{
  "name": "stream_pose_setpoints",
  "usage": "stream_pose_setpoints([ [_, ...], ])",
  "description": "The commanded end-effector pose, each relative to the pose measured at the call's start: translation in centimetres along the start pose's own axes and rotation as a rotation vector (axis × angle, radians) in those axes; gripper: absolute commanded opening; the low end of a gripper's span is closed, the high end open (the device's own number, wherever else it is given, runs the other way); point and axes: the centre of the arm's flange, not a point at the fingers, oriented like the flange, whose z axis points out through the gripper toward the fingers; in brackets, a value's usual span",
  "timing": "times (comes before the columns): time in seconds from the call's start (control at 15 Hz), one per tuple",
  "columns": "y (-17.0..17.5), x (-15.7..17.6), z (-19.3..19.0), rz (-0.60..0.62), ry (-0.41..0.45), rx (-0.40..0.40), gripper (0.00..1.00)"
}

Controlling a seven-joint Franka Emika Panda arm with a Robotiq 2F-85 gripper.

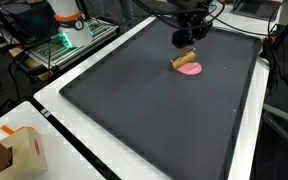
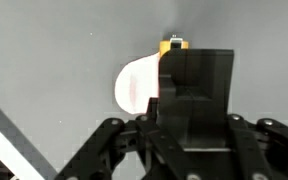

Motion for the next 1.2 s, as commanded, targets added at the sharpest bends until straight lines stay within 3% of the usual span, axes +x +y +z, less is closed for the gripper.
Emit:
stream_pose_setpoints([
  [0.0,-0.7,-1.4,3.5,-0.056,-0.086,0.124,0.24],
  [0.27,-1.2,-1.0,3.1,-0.078,-0.104,0.14,0.24],
  [1.13,0.7,-3.4,-4.8,0.02,-0.017,0.024,0.24],
])
